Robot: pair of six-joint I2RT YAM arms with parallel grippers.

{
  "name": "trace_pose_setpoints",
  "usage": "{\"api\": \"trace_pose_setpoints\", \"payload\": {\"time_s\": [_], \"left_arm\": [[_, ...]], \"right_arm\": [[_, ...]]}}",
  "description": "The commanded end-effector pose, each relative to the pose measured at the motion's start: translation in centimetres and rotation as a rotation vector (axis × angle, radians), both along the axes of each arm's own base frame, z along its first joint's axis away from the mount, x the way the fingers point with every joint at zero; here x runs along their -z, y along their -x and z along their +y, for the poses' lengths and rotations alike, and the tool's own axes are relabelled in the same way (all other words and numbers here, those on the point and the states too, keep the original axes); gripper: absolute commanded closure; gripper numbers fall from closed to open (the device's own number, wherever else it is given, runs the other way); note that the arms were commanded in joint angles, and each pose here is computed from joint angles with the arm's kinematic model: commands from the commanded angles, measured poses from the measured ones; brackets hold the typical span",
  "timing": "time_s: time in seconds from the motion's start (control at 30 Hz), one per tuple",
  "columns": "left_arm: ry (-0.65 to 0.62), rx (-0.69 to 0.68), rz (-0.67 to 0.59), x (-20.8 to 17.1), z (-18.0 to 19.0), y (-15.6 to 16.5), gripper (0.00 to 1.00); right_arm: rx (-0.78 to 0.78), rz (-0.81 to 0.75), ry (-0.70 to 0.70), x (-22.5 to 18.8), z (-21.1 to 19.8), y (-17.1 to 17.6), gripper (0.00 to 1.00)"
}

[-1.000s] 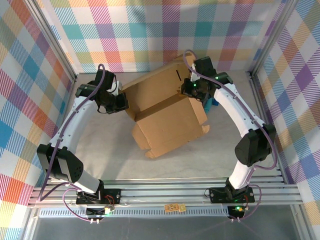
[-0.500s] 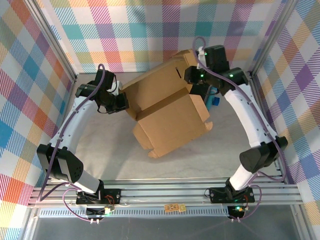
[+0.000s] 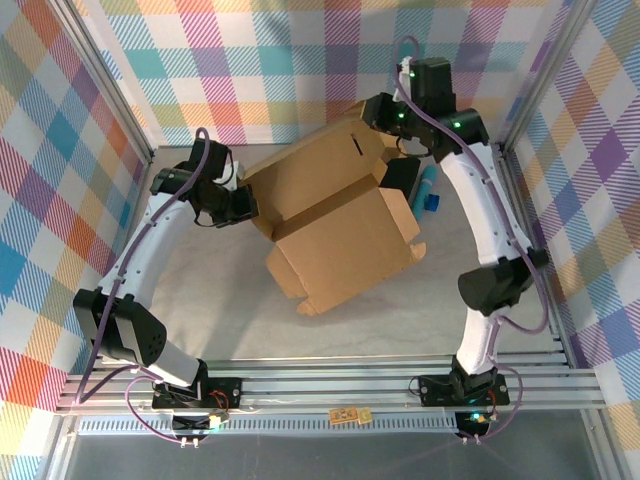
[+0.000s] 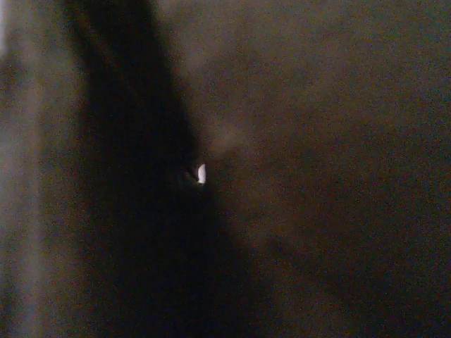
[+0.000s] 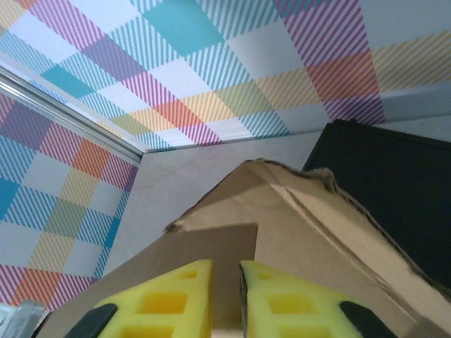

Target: Fold the paper box

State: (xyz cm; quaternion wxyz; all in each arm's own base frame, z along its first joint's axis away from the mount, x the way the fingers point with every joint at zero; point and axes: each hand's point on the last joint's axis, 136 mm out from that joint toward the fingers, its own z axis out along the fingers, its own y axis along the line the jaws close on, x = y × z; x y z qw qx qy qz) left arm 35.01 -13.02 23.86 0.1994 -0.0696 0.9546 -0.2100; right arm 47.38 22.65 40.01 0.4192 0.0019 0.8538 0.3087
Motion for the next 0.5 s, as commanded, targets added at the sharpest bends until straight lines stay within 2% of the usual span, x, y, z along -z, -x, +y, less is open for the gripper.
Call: {"api": "trace_pose_setpoints", "payload": {"time_s": [0.0,0.1,0.27,0.37,0.47], "left_arm": [[0.047,-0.008,-0.047,-2.0,-0.1,0.2,1.00],[0.049,-0.010,-0.050,-2.2,-0.2,0.1,1.00],[0.049,-0.010,-0.049,-2.2,-0.2,-0.1,1.00],[0.055,0.000,-0.041,-2.0,-0.4,0.0,1.00],[0.071,0.022,-0.022,-1.8,-0.7,0.2,1.00]], "right_arm": [[-0.042,0.034,-0.026,0.1,1.2,0.5,0.84],[-0.087,0.046,-0.011,0.6,2.5,1.5,0.90],[-0.157,0.053,-0.003,1.4,4.5,3.4,0.90],[-0.154,0.023,0.025,0.7,3.5,4.1,0.87],[-0.165,-0.061,0.000,-2.4,0.9,4.8,0.80]]}}
